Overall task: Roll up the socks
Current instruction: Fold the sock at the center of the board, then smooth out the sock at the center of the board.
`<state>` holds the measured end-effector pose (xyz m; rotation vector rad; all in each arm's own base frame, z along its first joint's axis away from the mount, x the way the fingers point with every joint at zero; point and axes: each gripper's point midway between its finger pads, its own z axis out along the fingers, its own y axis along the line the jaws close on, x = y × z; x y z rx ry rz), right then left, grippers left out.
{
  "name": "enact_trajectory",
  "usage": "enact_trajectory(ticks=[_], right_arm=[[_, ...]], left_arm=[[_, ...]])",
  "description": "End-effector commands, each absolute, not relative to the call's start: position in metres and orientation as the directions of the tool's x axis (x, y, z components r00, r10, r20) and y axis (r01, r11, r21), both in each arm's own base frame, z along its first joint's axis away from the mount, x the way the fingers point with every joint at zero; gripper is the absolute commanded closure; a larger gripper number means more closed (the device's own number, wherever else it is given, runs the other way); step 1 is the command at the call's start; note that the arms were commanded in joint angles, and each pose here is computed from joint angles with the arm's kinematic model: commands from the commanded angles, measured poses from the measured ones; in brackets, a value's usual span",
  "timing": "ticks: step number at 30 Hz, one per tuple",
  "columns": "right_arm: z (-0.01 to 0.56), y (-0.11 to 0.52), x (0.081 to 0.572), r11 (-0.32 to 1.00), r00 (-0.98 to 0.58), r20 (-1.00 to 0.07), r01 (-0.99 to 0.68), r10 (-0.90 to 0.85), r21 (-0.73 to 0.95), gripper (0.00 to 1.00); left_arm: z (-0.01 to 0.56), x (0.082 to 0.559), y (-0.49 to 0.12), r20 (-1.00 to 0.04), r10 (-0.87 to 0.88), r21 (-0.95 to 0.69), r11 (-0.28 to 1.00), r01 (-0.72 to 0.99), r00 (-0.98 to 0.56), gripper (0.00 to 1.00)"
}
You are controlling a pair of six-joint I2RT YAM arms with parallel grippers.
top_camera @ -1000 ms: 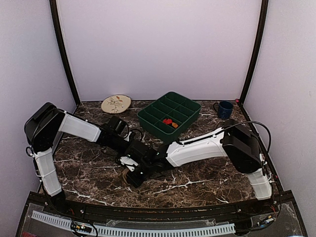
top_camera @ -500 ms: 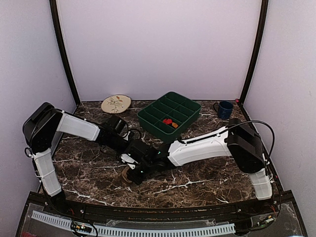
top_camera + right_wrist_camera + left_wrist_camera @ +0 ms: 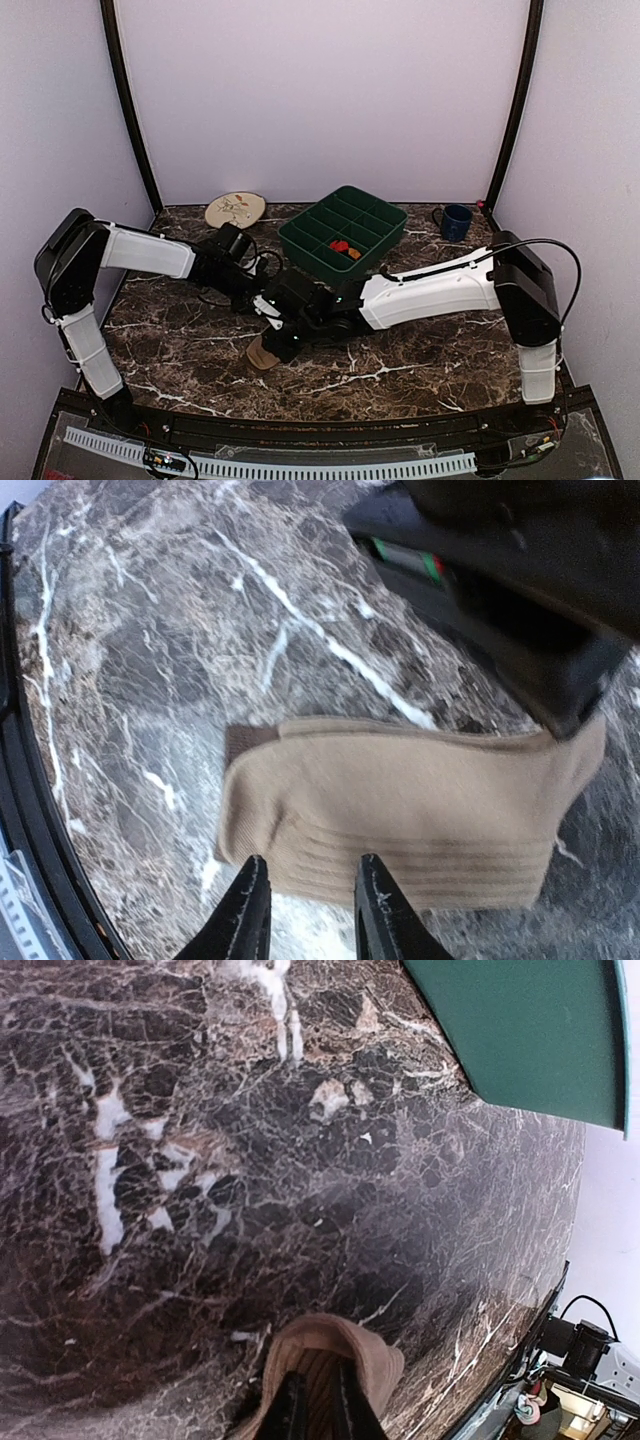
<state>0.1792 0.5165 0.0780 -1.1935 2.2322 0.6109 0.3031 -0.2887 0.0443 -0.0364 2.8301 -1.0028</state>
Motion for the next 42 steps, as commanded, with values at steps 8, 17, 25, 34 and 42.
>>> enact_trajectory(ticks=[8,17,25,34,42], right_arm=[[0.100,0.479,0.205,0.629,-0.530,-0.701,-0.763,-0.478,0.148,0.64],[0.101,0.452,0.230,0.696,-0.610,-0.712,-0.676,-0.347,0.241,0.58],[0.099,0.454,0.250,0.657,-0.620,-0.720,-0.689,-0.312,0.308,0.54],[0.085,0.468,0.279,0.590,-0.637,-0.683,-0.721,-0.358,0.364,0.52],[0.070,0.481,0.284,0.540,-0.659,-0.653,-0.727,-0.374,0.425,0.51]], left_arm=[[0.094,0.319,-0.262,-0.277,-0.111,-0.568,0.820,0.070,-0.954,0.74],[0.122,0.304,-0.251,-0.390,-0.092,-0.577,0.800,0.165,-0.916,0.74],[0.120,0.258,-0.274,-0.415,0.071,-0.582,0.745,0.325,-0.907,0.80],[0.106,0.228,-0.288,-0.389,0.163,-0.540,0.757,0.368,-0.907,0.82],[0.092,0.217,-0.273,-0.355,0.156,-0.504,0.799,0.329,-0.922,0.83]])
